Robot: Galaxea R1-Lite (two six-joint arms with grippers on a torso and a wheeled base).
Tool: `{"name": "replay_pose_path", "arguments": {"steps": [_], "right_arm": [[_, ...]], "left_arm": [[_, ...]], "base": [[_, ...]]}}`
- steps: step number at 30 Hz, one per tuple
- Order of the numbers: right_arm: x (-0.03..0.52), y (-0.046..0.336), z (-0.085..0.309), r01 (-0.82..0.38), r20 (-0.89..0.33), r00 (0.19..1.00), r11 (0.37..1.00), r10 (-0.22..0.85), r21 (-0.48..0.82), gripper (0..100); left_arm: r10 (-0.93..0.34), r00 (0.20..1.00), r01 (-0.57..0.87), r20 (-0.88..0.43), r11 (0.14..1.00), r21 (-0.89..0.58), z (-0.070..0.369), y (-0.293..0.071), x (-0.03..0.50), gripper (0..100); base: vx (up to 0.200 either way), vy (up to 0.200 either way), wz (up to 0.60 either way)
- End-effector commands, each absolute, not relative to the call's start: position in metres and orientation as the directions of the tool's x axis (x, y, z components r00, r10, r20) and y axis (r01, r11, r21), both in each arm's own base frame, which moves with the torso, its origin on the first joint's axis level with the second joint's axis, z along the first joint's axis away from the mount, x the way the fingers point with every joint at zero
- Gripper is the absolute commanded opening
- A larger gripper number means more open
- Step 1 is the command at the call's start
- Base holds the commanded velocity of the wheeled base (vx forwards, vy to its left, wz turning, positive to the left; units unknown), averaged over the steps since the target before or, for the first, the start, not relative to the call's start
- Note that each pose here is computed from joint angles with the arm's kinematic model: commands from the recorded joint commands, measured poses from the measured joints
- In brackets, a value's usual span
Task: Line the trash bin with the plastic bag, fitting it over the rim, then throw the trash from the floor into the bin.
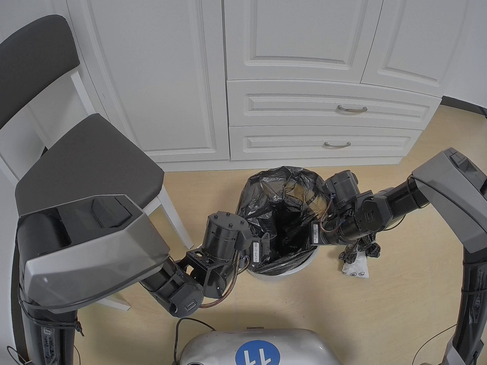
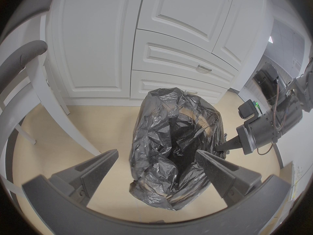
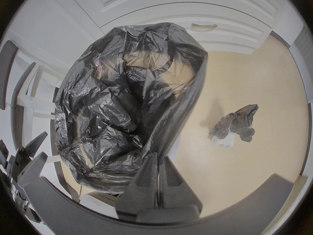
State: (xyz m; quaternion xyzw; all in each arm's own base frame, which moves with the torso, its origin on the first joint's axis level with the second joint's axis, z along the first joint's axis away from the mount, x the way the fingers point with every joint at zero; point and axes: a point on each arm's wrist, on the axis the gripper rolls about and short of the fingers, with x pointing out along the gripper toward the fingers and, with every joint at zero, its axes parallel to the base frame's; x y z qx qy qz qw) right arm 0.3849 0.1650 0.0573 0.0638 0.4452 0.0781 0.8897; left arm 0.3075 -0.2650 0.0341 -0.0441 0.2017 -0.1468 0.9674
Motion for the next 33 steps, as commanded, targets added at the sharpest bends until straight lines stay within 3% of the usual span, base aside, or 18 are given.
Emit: {"name": "replay_pose_path", "arguments": {"steps": [1, 13, 16, 21, 31, 32, 33], "right_arm": [[0.378, 0.159, 0.068, -0.083, -0.778, 0.598, 0.980, 0.194, 0.181, 0], [0.335, 0.148, 0.065, -0.159, -0.829, 0.532, 0.982, 0.173, 0.103, 0], [0.334, 0.148, 0.064, -0.164, -0.831, 0.529, 0.981, 0.173, 0.099, 0], [0.345, 0.148, 0.037, -0.135, -0.847, 0.526, 0.991, 0.082, 0.012, 0], [0.348, 0.143, 0.018, -0.159, -0.852, 0.519, 0.987, 0.065, -0.022, 0], [0.347, 0.143, 0.018, -0.166, -0.854, 0.517, 0.986, 0.064, -0.026, 100], [0.347, 0.143, 0.018, -0.168, -0.854, 0.516, 0.985, 0.064, -0.027, 100]], "left_arm": [[-0.302, 0.879, 0.264, -0.370, 0.953, -0.149, 0.035, -0.265, 0.309, 100], [-0.303, 0.883, 0.265, -0.359, 0.952, -0.153, 0.036, -0.265, 0.307, 100], [-0.303, 0.883, 0.265, -0.359, 0.952, -0.153, 0.036, -0.265, 0.307, 100], [-0.272, 0.893, 0.239, -0.358, 0.962, -0.135, 0.033, -0.264, 0.308, 100], [-0.272, 0.892, 0.240, -0.361, 0.962, -0.132, 0.032, -0.265, 0.308, 100], [-0.270, 0.893, 0.238, -0.361, 0.962, -0.131, 0.032, -0.265, 0.308, 100], [-0.272, 0.892, 0.240, -0.361, 0.962, -0.132, 0.032, -0.265, 0.308, 100]], "base": [[0.000, 0.000, 0.00], [0.000, 0.000, 0.00], [0.000, 0.000, 0.00], [0.000, 0.000, 0.00], [0.000, 0.000, 0.00], [0.000, 0.000, 0.00], [0.000, 0.000, 0.00]]}}
